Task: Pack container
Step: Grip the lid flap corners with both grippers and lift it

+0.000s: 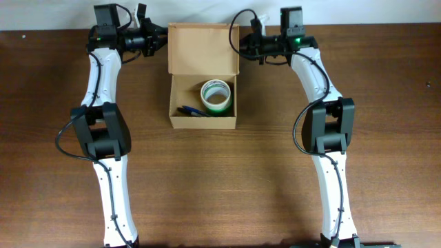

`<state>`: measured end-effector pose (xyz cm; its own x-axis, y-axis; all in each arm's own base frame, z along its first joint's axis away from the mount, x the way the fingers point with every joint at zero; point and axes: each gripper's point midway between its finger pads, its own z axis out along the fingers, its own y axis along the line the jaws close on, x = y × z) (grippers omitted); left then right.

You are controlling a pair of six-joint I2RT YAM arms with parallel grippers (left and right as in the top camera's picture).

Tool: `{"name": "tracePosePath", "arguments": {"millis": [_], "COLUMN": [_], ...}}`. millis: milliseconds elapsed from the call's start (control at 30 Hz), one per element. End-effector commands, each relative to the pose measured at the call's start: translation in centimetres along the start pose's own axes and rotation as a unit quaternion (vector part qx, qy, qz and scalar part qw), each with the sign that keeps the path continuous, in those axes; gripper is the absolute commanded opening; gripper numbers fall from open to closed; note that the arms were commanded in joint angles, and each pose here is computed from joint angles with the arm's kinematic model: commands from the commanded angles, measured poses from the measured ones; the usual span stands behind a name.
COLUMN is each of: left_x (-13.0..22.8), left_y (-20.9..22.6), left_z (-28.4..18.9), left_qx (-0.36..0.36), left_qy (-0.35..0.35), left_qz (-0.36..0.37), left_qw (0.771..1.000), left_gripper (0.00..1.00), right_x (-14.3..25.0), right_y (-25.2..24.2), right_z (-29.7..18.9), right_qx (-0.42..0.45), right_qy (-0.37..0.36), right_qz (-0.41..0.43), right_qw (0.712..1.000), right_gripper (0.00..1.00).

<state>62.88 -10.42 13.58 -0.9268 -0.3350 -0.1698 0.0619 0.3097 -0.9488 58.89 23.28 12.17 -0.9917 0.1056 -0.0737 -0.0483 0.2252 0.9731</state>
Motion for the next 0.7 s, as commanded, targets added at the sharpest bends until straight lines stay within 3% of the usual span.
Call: {"name": "tracePosePath", "arguments": {"millis": [0, 467, 667], "left_x": [0.8, 1.5, 2.6], "left_y": [-1.1, -4.9, -4.3], "left_z": [0.9, 2.2, 0.8], "left_qx": [0.018, 0.025, -0.069], "left_qy": [0.019, 0.031, 0.026], "left_qz": [0.009, 0.059, 0.079], "left_qw": [1.000, 0.997, 0.994], "left_gripper": [0.02, 0.02, 0.02], "right_x": [0.0, -0.3, 0.8], "right_y": [2.2, 5.8, 6.0], "right_z": [0.0, -1.2, -2.3], "right_qx": [-0.009, 0.027, 0.102], "right_qy": [0.003, -0.023, -0.040], "right_qz": [-0.017, -0.027, -0.041], "right_qw": [1.000, 0.999, 0.993], "right_gripper": [0.04, 0.04, 0.04]}}
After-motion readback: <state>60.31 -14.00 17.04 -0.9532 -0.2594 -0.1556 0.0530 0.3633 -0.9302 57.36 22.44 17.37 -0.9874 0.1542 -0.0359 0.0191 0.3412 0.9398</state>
